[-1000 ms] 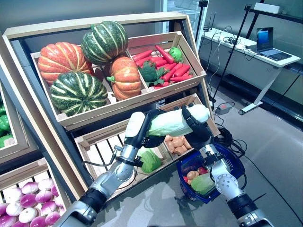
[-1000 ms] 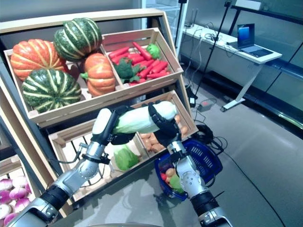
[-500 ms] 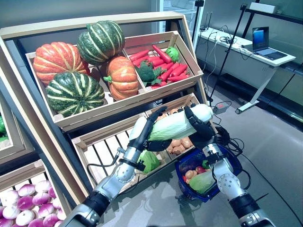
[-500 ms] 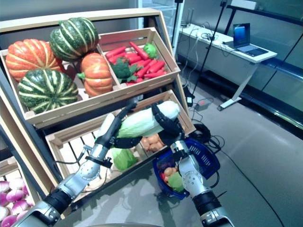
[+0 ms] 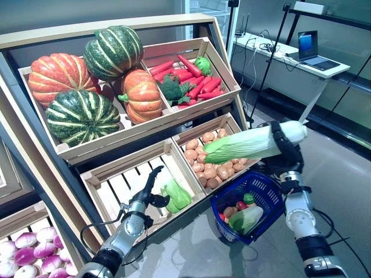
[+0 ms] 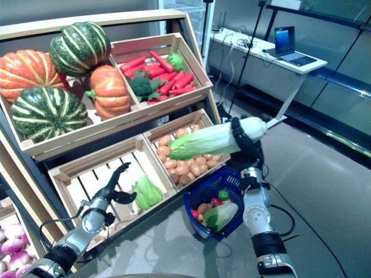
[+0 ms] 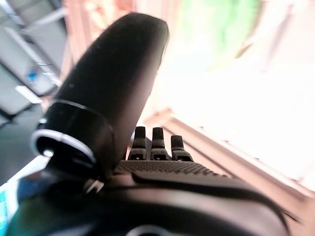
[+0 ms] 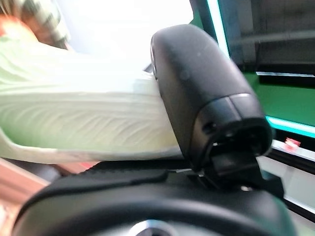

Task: Put vegetables into the basket

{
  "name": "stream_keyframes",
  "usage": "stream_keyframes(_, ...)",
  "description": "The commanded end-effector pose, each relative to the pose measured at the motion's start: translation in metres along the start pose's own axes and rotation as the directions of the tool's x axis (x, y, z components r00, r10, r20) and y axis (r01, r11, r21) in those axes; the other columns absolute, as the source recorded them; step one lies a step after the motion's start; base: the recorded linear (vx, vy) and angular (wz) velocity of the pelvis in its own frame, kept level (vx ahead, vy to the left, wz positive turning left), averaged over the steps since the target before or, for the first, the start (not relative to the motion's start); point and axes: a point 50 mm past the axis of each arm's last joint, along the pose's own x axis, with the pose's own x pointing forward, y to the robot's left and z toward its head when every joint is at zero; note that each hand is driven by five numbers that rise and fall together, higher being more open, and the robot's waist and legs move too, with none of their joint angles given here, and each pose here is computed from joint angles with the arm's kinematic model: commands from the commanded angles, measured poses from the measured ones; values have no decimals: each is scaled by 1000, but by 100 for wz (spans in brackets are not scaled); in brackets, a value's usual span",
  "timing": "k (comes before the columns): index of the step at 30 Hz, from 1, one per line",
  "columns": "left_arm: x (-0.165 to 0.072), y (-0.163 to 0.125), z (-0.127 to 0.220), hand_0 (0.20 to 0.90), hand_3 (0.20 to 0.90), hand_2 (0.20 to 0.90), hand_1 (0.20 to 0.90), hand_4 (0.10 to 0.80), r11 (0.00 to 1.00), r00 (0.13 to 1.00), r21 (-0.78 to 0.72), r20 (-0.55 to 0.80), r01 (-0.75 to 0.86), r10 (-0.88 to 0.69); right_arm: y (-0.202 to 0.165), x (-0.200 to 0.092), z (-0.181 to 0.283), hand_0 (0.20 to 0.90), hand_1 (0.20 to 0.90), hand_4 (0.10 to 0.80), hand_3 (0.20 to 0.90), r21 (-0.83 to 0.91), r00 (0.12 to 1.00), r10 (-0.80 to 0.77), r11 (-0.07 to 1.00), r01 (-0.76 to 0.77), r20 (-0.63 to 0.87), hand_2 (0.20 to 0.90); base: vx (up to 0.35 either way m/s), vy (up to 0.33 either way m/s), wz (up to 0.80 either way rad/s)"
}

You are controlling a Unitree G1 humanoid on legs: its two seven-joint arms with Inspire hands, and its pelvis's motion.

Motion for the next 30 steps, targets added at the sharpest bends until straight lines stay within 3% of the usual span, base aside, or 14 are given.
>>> stream_keyframes(1,34,62,24,900,900,900,900,800,971,970,22,60,-239,237,39,40,67,300,300,400,300,-50,946,134,991,-125,296,300,0,0,0)
stream_keyframes(4,45,81,37,900,900,900,900,800,949,948,50,89,-311,306,32,50,84,300,300,400,300,-74,942,55,997,-33,331,300,-142,-7,-8)
stream_keyframes(6,60,117,73,900,900,900,900,800,890,874,33,204,-456,440,32,66,113,300,300,400,300,-120,921,5,992,46,390,300,-396,51,-15)
stream_keyframes(12,68,172,138,900,900,900,900,800,754,679,-13,423,-657,600,32,85,148,300,300,400,300,-163,899,-68,975,152,433,300,-265,15,2)
stream_keyframes(13,67,187,155,900,900,900,900,800,714,619,-31,472,-700,627,37,90,156,300,300,400,300,-198,893,-70,964,175,445,300,-240,-1,-1)
stream_keyframes(23,44,254,236,900,900,900,900,800,532,344,-116,645,-838,682,84,117,190,300,300,400,300,-320,874,-48,920,228,484,300,-146,-1,1)
stream_keyframes(30,26,275,270,900,900,900,900,800,392,217,-48,768,-919,603,106,125,202,300,300,400,300,-364,881,-5,910,201,473,300,-35,25,8)
